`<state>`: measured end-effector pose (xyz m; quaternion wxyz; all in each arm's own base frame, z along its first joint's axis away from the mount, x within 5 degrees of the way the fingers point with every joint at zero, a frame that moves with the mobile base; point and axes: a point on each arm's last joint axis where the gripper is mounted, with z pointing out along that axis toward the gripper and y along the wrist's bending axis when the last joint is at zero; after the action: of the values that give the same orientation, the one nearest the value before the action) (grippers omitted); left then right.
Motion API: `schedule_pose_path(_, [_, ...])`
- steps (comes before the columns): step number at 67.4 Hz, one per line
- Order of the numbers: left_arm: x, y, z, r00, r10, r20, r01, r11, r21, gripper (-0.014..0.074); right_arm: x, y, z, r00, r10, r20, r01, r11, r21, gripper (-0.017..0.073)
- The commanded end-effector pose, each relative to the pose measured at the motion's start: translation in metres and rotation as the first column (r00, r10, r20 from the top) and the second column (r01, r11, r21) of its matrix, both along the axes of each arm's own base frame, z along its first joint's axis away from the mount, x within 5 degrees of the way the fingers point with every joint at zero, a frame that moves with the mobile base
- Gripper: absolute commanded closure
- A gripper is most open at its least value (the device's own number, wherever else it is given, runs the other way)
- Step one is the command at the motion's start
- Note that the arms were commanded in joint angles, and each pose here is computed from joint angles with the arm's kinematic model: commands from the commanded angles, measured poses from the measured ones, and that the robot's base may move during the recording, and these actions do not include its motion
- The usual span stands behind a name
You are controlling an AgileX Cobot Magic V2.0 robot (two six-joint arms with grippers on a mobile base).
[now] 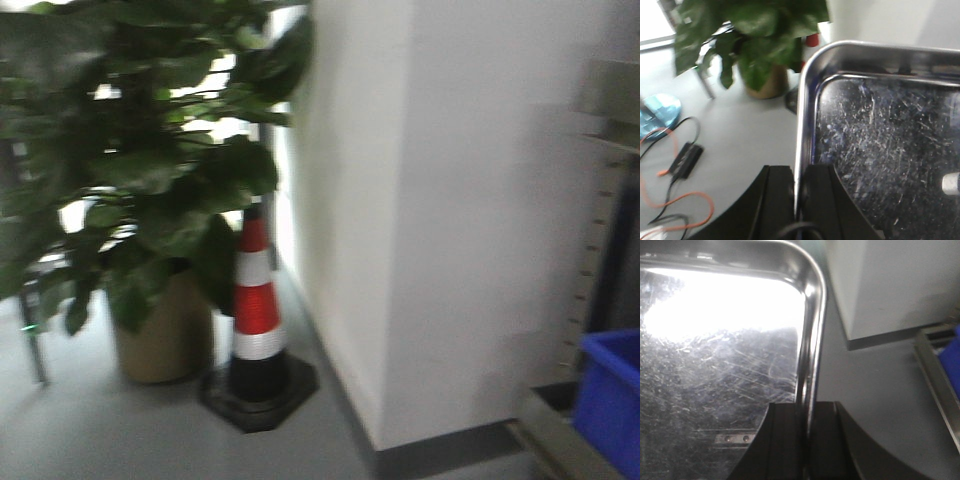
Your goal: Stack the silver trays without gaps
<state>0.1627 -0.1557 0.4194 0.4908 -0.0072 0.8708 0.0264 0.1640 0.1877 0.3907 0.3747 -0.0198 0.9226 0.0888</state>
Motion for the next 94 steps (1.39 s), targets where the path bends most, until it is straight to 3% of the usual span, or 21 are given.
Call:
schedule_pose_path(1, [-0.0002, -0.0129, 0.0015, 0.996, -0.086, 0.027, 0.087, 0.995, -0.046, 0.0603, 0.0005, 0.0287, 0.0208, 0.963, 0.188, 0.192, -0.231, 0.944, 0.234, 0.0578])
schedule_pose_path(94, [-0.0002, -0.0129, 0.0015, 0.996, -0.086, 0.027, 0.087, 0.995, -0.046, 0.0603, 0.0005, 0.0287, 0.0208, 0.963, 0.188, 0.192, -0.231, 0.944, 0.234, 0.0578])
